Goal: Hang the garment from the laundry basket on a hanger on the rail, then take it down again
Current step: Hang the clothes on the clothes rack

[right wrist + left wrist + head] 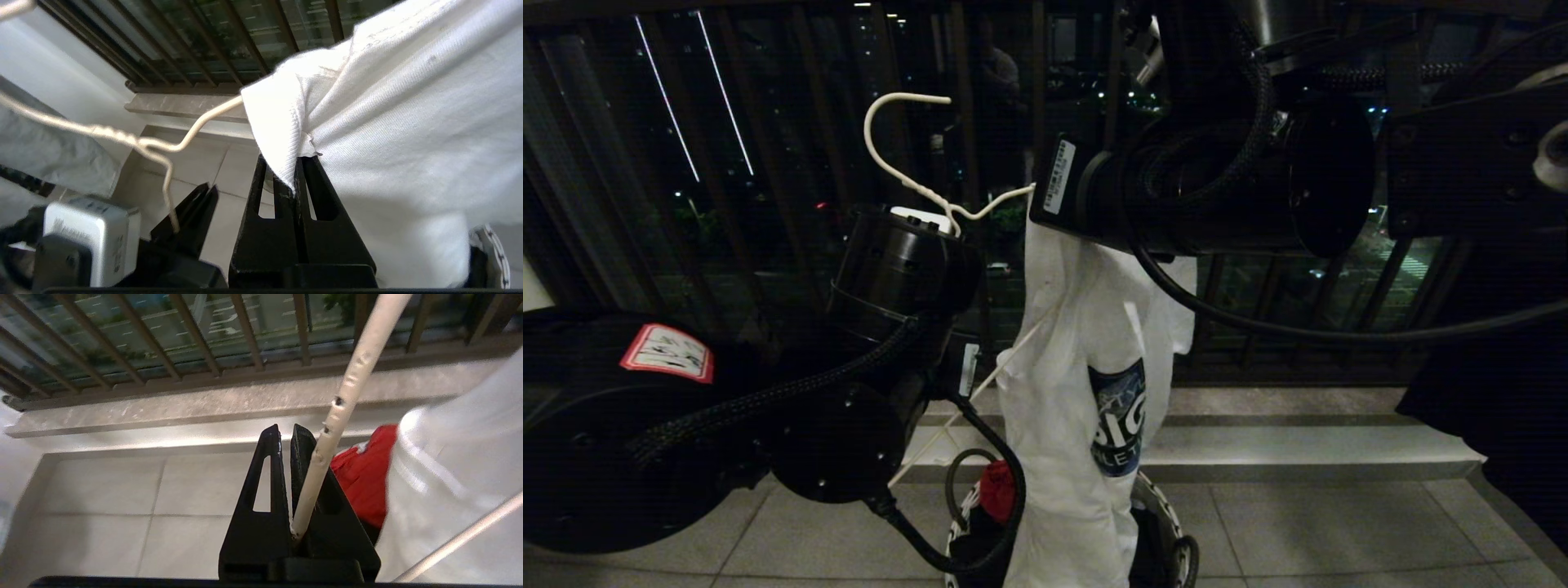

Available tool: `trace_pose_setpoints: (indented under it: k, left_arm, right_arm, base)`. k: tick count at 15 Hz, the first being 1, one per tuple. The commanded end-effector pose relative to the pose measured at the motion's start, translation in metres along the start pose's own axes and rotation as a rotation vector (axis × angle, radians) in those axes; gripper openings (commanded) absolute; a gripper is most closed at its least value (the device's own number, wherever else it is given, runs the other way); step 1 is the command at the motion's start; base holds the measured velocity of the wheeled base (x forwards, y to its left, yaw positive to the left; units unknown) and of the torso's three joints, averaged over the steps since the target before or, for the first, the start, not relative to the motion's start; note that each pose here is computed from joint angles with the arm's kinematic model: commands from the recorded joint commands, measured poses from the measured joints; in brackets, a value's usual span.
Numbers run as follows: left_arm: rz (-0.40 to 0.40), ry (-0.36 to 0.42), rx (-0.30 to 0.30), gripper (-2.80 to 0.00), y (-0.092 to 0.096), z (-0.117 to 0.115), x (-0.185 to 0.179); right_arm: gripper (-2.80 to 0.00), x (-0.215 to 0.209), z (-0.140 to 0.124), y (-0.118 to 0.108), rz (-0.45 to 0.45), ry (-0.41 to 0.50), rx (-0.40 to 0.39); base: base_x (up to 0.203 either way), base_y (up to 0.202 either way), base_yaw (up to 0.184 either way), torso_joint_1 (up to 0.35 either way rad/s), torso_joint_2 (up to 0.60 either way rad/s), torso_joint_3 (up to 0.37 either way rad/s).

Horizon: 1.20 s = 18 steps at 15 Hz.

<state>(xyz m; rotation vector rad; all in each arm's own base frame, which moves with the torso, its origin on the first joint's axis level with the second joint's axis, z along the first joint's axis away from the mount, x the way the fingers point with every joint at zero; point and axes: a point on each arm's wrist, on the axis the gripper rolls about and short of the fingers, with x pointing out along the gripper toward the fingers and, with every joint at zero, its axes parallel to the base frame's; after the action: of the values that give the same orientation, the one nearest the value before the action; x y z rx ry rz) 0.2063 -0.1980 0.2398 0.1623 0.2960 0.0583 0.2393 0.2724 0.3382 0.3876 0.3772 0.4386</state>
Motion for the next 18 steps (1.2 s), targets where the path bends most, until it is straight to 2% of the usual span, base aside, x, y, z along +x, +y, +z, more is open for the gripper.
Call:
trace_pose_setpoints:
  k: [1, 6, 9, 12, 15, 17, 18]
  left_arm:
    - [-0.012, -0.008, -0.011, -2.80, -0.002, 0.000, 0.001]
    - [-0.017, -0.007, -0.013, -2.80, -0.004, 0.000, 0.003]
    - [-0.039, -0.033, -0.045, -2.80, -0.002, 0.005, 0.000]
    - [-0.203, -0.053, -0.092, -2.80, 0.006, 0.012, -0.011]
    - [-0.290, -0.057, -0.135, -2.80, 0.013, 0.015, -0.020]
    - [-0.361, -0.054, -0.141, -2.80, 0.017, 0.015, -0.025]
    - [-0.367, -0.053, -0.149, -2.80, 0.019, 0.015, -0.025]
  right_arm:
    - [-2.80, -0.002, -0.004, 0.007, 0.019, 0.008, -0.027]
    - [-2.80, -0.006, -0.010, 0.018, 0.053, 0.019, -0.075]
    - [-2.80, -0.007, -0.010, 0.020, 0.059, 0.018, -0.089]
    - [-2.80, -0.008, -0.009, 0.020, 0.064, 0.013, -0.118]
    - [-2.80, -0.010, -0.007, 0.021, 0.069, 0.006, -0.124]
    - [-2.80, -0.013, -0.008, 0.023, 0.079, 0.007, -0.138]
    - [-2.80, -0.016, -0.008, 0.025, 0.085, 0.008, -0.139]
  base:
    - [0.000, 0.000, 0.000, 0.000, 0.00, 0.000]
    - [0.000, 0.000, 0.000, 0.000, 0.00, 0.000]
    - [0.000, 0.000, 0.000, 0.000, 0.00, 0.000]
    - [0.000, 0.000, 0.000, 0.000, 0.00, 0.000]
    - [0.000, 0.000, 0.000, 0.000, 0.00, 0.000]
    - [0.000, 0.000, 0.000, 0.000, 0.00, 0.000]
    - [0.000, 0.000, 0.000, 0.000, 0.00, 0.000]
